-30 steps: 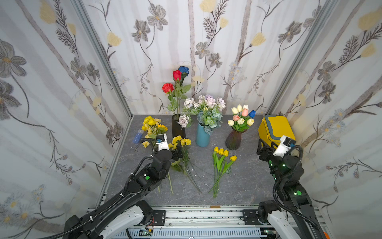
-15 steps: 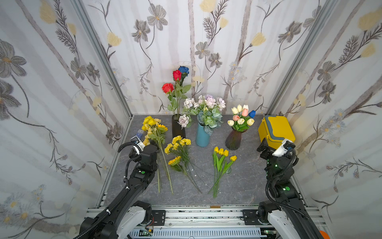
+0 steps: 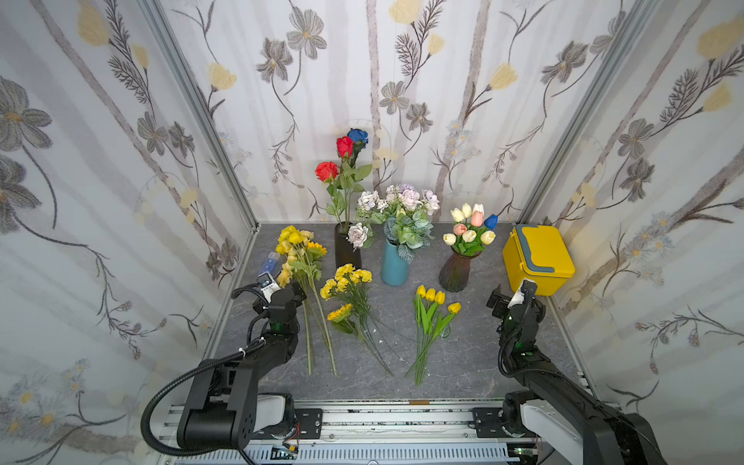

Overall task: Pick out yellow flowers from the vase
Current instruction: Reset both arms

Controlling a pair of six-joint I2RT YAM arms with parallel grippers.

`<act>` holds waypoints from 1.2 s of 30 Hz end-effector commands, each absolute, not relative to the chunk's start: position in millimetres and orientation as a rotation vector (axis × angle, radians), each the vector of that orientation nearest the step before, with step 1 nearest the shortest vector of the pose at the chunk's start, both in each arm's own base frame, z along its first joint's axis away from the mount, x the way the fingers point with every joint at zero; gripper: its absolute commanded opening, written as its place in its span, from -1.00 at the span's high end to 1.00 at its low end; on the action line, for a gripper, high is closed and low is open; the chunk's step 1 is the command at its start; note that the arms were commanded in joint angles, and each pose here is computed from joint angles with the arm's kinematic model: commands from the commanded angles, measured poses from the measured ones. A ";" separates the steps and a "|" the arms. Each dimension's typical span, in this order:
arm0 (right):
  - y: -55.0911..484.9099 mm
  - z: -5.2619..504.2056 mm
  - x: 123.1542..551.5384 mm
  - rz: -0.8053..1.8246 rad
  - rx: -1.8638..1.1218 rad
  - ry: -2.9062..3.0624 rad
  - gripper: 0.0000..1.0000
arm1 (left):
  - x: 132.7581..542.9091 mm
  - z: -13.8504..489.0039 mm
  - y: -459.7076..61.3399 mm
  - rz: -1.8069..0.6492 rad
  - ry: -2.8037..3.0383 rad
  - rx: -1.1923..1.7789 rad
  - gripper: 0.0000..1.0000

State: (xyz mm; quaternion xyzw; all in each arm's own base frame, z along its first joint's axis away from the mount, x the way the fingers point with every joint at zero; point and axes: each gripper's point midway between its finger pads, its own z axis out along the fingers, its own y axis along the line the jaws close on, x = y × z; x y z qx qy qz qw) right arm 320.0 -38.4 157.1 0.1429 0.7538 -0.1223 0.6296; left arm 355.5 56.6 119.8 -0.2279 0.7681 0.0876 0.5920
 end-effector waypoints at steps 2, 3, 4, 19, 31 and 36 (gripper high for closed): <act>-19.6 163.9 338.1 -0.216 0.210 1.677 -0.99 | 374.9 143.7 42.2 0.169 1.671 -0.366 -1.00; -18.1 161.9 340.4 -0.219 0.194 1.673 -0.99 | 376.9 146.4 37.5 0.124 1.652 -0.349 -1.00; -16.2 160.4 342.0 -0.216 0.176 1.669 -0.99 | 378.0 145.4 31.0 0.093 1.644 -0.312 -1.00; 4.2 151.5 362.5 -0.023 -0.014 1.678 -0.99 | 380.6 127.3 17.4 0.034 1.661 -0.223 -1.00; 6.6 134.4 373.9 0.029 -0.013 1.674 -1.00 | 380.9 127.7 17.0 0.032 1.662 -0.221 -1.00; -2.4 132.6 375.1 0.016 0.039 1.683 -0.99 | 380.8 126.9 17.2 0.032 1.664 -0.221 -1.00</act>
